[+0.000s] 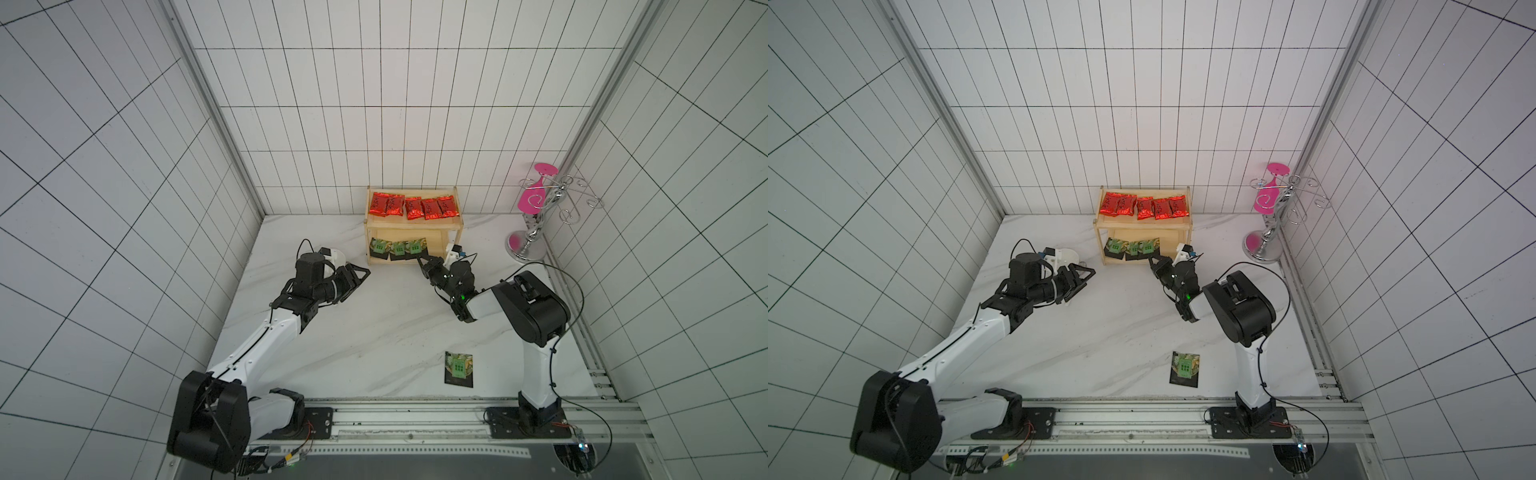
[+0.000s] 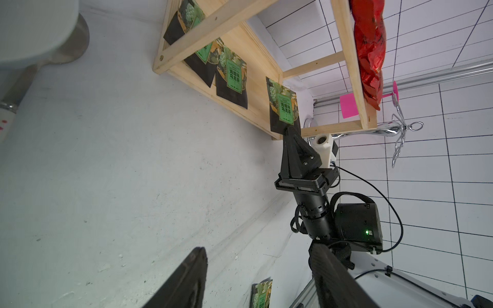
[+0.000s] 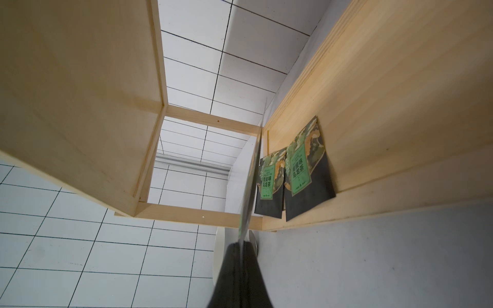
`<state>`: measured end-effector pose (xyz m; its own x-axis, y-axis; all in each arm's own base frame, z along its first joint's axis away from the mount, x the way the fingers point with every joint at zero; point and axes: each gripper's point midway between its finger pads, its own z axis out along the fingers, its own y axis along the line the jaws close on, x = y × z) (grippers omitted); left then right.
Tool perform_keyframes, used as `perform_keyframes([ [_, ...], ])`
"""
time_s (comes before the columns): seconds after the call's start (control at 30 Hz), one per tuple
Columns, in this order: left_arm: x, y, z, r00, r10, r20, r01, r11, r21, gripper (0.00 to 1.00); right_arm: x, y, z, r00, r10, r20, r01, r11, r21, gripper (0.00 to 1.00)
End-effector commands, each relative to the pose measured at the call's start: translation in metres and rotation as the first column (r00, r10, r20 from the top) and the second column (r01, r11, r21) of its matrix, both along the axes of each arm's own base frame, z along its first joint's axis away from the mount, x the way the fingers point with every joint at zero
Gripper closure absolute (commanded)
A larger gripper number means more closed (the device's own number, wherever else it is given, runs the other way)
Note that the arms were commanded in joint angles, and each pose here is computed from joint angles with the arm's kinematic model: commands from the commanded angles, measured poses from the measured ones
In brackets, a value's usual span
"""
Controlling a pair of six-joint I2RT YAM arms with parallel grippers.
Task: Place the tea bags on the shelf by color
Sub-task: Place the tea bag on the shelf.
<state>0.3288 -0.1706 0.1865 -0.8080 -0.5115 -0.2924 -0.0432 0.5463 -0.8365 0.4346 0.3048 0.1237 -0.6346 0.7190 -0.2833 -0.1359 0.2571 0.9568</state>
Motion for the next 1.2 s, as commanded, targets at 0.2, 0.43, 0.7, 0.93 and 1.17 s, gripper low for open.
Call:
perform_keyframes([
  [0.2,-0.006,0.006,-0.009,1.000,-0.016,-0.009,0.016,1.000,0.010,0.34,0.032,-0.006,-0.018,0.999,-0.037,-0.028,0.039,0.998,0.055,1.00],
  [0.43,-0.004,0.004,-0.015,0.999,-0.023,-0.025,0.023,1.000,-0.008,0.34,0.041,-0.004,-0.027,0.998,-0.034,-0.053,0.039,0.995,0.090,1.00],
  [0.7,-0.004,0.004,-0.016,0.999,-0.020,-0.026,0.019,1.000,-0.009,0.34,0.049,-0.005,-0.033,0.998,-0.015,-0.066,0.022,0.993,0.119,1.00],
  [0.93,-0.003,0.005,-0.017,0.999,-0.020,-0.027,0.019,1.000,-0.009,0.34,0.057,-0.004,-0.039,0.995,0.000,-0.096,0.014,0.989,0.147,1.00],
  [1.17,-0.003,0.005,-0.017,0.999,-0.020,-0.029,0.020,1.000,-0.008,0.34,0.061,-0.003,-0.050,0.988,0.004,-0.153,0.022,0.986,0.167,1.00],
])
